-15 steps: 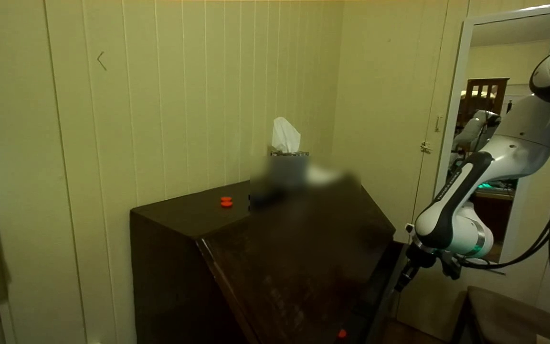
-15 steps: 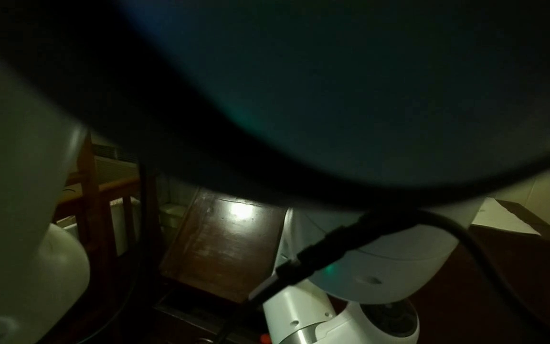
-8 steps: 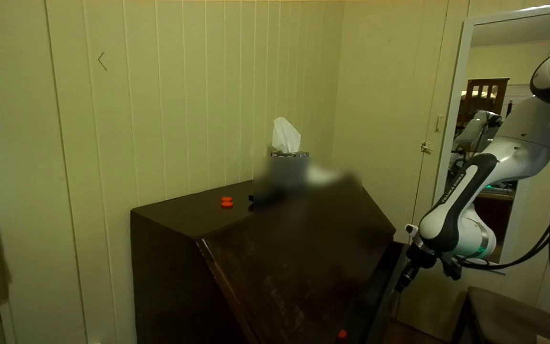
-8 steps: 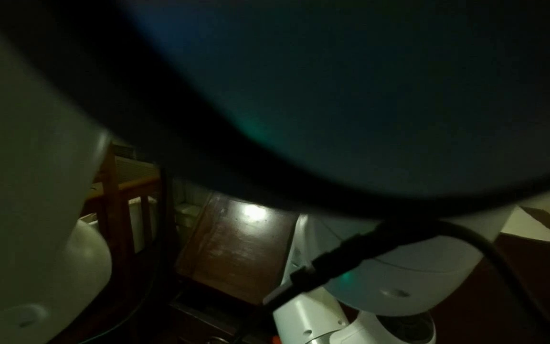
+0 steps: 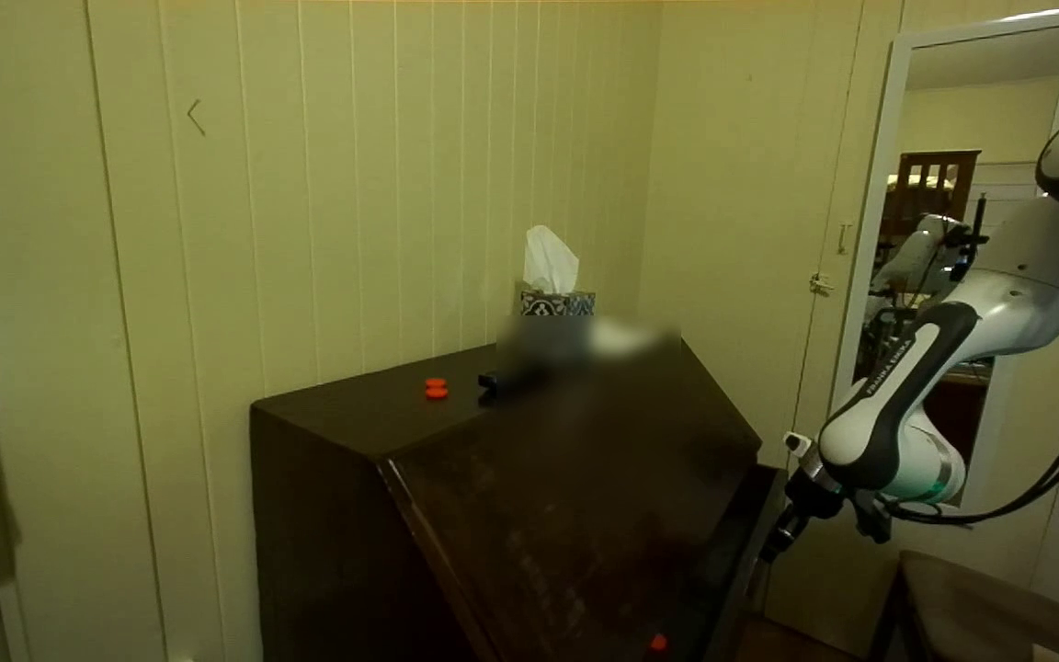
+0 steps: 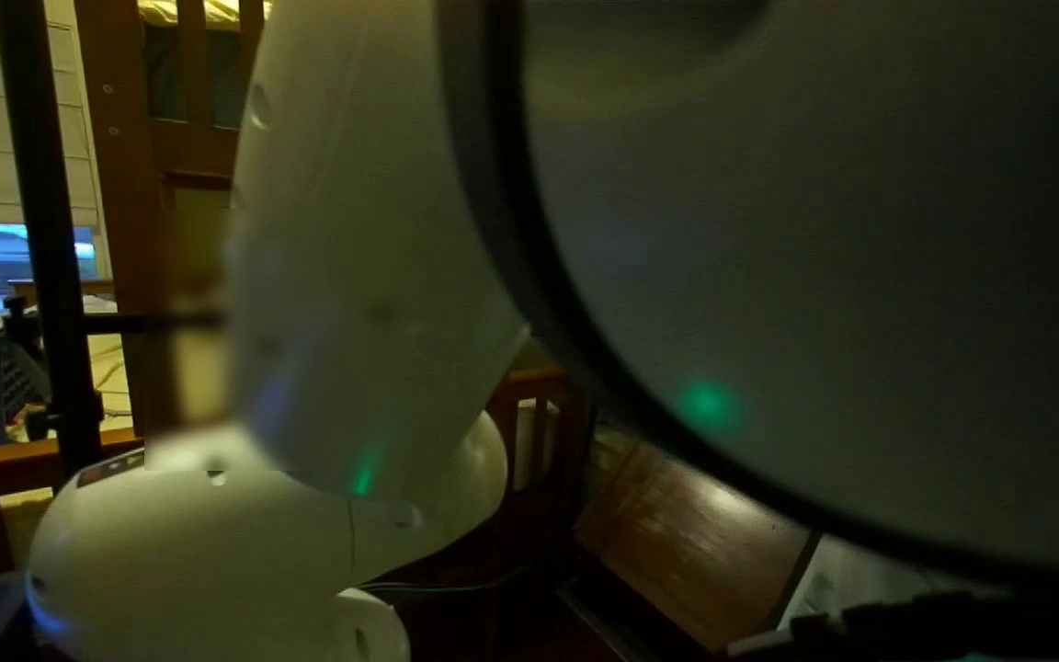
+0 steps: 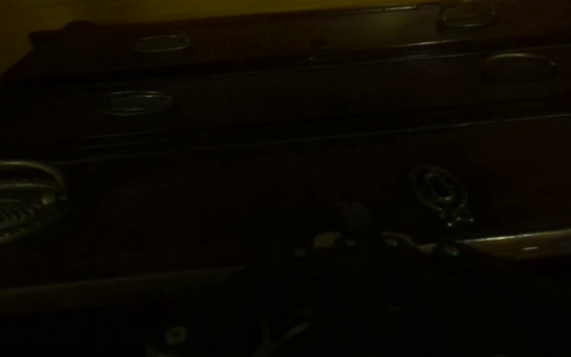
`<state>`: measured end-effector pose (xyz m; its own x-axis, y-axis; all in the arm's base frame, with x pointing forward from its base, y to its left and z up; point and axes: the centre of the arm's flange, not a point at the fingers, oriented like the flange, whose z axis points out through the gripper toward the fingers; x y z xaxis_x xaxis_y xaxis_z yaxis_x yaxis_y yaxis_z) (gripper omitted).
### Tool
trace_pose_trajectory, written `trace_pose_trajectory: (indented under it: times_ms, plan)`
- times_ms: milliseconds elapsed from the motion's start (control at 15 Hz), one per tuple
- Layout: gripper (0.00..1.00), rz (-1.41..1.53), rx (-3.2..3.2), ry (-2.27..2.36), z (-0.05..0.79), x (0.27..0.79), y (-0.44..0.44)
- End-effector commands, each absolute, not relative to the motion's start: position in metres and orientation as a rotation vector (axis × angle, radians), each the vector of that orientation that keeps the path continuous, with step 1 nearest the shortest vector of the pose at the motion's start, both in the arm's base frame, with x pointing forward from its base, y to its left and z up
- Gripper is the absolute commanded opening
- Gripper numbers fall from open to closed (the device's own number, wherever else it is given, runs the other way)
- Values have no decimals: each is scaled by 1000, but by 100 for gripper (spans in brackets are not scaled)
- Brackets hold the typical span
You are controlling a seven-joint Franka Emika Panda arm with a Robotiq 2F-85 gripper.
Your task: Close the topmost drawer on the cabinet.
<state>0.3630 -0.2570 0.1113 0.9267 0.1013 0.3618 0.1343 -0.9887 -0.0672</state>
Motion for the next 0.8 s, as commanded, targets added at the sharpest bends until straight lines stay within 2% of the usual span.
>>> trace_pose_trajectory:
  times_ms: [0,733]
  plan:
    - [0,-743,-2883,-150,101,411,-237]
    - [0,-849,-2802,-46,100,457,-214]
